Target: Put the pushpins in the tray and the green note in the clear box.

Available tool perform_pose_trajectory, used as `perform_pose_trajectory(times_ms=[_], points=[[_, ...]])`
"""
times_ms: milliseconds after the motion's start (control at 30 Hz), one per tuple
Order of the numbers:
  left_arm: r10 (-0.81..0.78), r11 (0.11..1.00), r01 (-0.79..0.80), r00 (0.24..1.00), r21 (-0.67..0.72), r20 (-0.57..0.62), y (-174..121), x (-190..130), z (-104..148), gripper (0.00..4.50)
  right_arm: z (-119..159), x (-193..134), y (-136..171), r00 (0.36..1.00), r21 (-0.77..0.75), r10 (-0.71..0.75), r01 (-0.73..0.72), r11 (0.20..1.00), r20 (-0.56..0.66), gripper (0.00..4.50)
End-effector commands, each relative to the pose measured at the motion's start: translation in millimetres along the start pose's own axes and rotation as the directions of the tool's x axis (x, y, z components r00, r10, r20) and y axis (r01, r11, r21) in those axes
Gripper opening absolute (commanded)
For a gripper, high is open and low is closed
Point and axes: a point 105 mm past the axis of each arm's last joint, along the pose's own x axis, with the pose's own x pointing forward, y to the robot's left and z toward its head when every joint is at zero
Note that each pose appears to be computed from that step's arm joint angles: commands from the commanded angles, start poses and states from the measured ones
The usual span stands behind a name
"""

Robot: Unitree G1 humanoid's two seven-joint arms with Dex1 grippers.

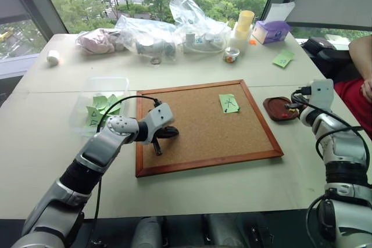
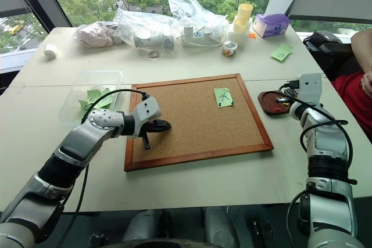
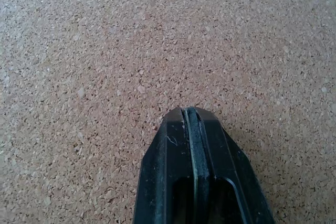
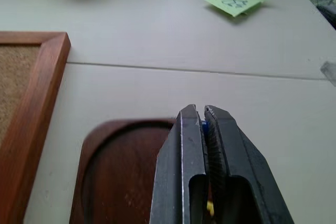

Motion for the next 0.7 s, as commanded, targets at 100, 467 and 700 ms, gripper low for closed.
perform_pose_trajectory(times_ms=[100, 467, 700], points=[[-0.063, 0.997, 0.066, 0.995, 0.039, -0.072, -5.8, -1.6, -13.7, 0.00, 18.1, -8.9, 6.7, 0.998, 0.063, 0.026, -0.029, 0.998, 0.053, 0.04], [-0.060, 0.995, 0.067, 0.994, 0.077, -0.088, 2.2, -4.4, -15.0, 0.00, 4.3, -6.9, 18.4, 0.997, 0.143, 0.076, -0.076, 0.987, 0.006, 0.04], [-0.057, 0.995, 0.063, 0.994, 0.073, -0.090, 1.9, -5.1, -16.9, 0.00, -2.3, -6.6, 21.3, 0.995, 0.130, 0.093, -0.089, 0.987, -0.023, 3.46]])
